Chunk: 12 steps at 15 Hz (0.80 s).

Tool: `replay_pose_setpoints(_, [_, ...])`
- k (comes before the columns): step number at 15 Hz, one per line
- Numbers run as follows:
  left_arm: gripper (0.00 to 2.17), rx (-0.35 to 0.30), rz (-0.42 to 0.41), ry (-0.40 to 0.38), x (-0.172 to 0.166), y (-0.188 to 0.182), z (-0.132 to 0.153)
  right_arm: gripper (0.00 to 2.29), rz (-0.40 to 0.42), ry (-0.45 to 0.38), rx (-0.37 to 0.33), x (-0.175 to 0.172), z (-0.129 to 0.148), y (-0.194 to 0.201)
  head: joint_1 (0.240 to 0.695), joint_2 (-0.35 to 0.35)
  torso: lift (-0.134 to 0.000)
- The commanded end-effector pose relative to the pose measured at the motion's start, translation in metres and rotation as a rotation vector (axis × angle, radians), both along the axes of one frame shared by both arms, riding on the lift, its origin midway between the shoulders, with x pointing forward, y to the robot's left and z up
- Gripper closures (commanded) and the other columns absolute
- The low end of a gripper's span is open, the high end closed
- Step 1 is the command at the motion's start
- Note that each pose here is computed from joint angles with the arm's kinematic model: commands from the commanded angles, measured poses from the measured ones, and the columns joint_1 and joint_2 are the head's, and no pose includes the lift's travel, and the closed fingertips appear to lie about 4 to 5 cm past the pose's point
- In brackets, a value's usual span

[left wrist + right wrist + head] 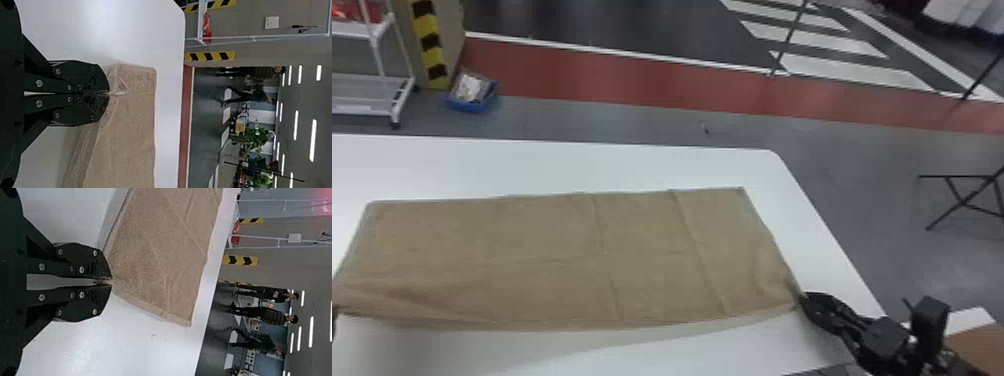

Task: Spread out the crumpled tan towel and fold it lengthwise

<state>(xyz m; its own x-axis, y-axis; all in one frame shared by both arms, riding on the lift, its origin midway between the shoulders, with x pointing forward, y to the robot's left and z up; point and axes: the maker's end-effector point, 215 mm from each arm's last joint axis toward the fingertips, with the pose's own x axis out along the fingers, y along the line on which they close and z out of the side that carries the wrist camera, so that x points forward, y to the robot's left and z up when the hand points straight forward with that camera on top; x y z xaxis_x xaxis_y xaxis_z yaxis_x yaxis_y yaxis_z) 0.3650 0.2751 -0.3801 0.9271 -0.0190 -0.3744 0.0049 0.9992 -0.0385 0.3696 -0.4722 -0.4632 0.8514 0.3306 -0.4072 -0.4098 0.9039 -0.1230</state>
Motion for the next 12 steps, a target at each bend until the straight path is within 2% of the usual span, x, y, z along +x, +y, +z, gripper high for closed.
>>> replay_pose_setpoints(1, [1.69, 0.003, -0.005, -0.008, 0.001, -0.003, 0.007, 1.66, 0.009, -0.044, 0.003, 0.003, 0.019, 0.01, 0.695, -0.305, -0.124])
replay_pose_setpoints(4, [1.69, 0.017, -0.012, -0.026, 0.003, -0.006, 0.024, 1.66, 0.015, -0.118, 0.02, 0.007, 0.061, 0.025, 0.695, -0.289, -0.124])
replay_pose_setpoints(6, [1.69, 0.051, -0.011, -0.024, 0.005, -0.006, 0.032, 1.66, -0.001, -0.163, 0.041, 0.012, 0.088, 0.028, 0.695, -0.279, -0.124])
replay_pose_setpoints(8, [1.69, 0.08, -0.005, -0.03, 0.01, -0.001, 0.042, 1.66, -0.035, -0.176, 0.081, 0.022, 0.107, 0.02, 0.695, -0.266, -0.124])
replay_pose_setpoints(10, [1.69, 0.116, 0.01, 0.019, 0.006, 0.008, 0.037, 1.66, -0.072, -0.168, 0.108, 0.03, 0.117, 0.01, 0.695, -0.262, -0.124])
replay_pose_setpoints(12, [1.69, 0.161, 0.047, 0.089, -0.004, 0.021, 0.029, 1.66, -0.122, -0.152, 0.207, 0.027, 0.125, 0.004, 0.695, -0.257, -0.124])
